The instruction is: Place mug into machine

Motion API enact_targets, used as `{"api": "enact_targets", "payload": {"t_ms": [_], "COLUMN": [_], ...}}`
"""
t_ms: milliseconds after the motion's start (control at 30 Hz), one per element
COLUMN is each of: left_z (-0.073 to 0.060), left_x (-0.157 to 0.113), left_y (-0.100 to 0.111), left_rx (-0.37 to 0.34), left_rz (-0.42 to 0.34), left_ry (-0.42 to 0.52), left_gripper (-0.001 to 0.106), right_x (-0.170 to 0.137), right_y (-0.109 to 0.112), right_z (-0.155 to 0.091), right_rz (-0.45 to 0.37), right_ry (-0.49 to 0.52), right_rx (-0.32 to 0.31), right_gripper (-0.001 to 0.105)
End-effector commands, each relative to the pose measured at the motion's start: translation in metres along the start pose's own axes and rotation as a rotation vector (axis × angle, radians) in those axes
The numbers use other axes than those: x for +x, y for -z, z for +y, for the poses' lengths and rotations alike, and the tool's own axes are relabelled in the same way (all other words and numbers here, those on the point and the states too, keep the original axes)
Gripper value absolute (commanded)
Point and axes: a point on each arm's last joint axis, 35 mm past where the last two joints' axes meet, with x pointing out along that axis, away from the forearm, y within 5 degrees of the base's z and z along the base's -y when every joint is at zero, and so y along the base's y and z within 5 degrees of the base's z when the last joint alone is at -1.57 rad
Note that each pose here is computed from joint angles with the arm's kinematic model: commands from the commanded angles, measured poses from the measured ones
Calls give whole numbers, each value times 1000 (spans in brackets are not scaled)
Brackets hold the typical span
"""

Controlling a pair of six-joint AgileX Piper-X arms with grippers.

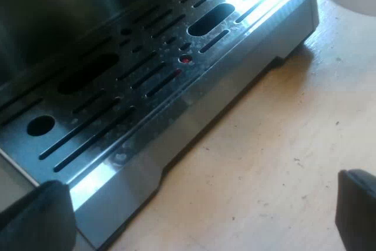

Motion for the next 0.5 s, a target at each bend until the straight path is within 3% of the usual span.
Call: {"api": "enact_targets", "payload": {"t_ms": [33, 500], "left_z": [-2, -2], "left_x": [0, 0], "left_y": [-4, -4], "left_rx": [2, 2], "left_rz": [-21, -22], "left_ry": [38, 42], "left_gripper": [91, 91], "right_x": [6, 50], "right_y": [-21, -40], "right_z": [-1, 12], "right_rz": [-97, -17], "right_ry": [25, 13], "right_rx": [39, 9], "right_gripper": [0, 0]}}
